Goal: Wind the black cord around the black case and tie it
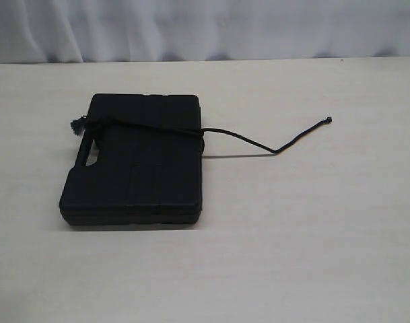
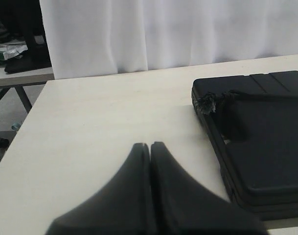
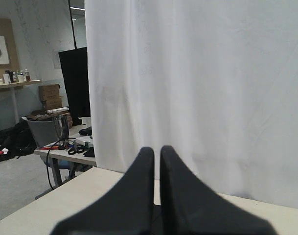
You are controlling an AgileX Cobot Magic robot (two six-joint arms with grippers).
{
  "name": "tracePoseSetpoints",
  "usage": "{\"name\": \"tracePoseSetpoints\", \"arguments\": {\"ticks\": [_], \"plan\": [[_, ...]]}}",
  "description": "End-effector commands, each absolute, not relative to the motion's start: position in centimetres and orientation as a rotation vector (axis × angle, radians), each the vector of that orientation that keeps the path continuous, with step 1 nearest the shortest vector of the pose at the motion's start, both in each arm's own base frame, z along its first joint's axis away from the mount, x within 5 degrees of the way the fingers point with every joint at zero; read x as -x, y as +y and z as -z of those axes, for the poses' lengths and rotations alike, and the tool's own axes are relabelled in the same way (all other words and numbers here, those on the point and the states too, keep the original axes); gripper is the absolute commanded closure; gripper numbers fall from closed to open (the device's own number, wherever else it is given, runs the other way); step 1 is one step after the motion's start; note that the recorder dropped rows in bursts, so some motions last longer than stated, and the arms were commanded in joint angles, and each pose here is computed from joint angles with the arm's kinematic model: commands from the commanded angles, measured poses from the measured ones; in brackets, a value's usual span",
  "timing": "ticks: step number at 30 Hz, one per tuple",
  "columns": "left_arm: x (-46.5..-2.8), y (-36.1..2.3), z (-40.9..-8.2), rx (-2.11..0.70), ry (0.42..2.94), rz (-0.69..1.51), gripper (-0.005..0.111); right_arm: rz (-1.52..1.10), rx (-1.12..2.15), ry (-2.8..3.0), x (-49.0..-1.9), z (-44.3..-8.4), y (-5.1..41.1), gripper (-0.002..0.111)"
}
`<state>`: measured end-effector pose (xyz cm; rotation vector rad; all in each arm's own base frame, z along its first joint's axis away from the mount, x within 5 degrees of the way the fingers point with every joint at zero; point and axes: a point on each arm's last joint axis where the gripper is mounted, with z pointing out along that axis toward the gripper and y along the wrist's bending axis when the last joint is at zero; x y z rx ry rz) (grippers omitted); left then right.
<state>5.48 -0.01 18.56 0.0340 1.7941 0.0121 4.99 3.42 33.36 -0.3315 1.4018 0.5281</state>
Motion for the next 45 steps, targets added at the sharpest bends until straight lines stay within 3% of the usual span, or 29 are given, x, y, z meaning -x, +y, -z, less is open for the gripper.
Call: {"name": "tracePoseSetpoints", "arguments": {"ticks": [1, 39, 45], "plan": [[-5.4, 0.0, -18.6, -0.039, 1.787, -0.02, 0.107, -0.532, 0.329, 1.404, -4.9, -33.2, 3.4, 0.104], [-5.4, 0.0, -18.6, -0.039, 1.786, -0.02, 0.107, -0.53, 0.329, 1.403, -4.9, -33.2, 3.4, 0.104], [-5.4, 0.0, -18.6, -0.039, 1.786, -0.02, 0.107, -0.392, 0.399, 1.361, -4.4, -31.8, 2.8, 0.104]]}}
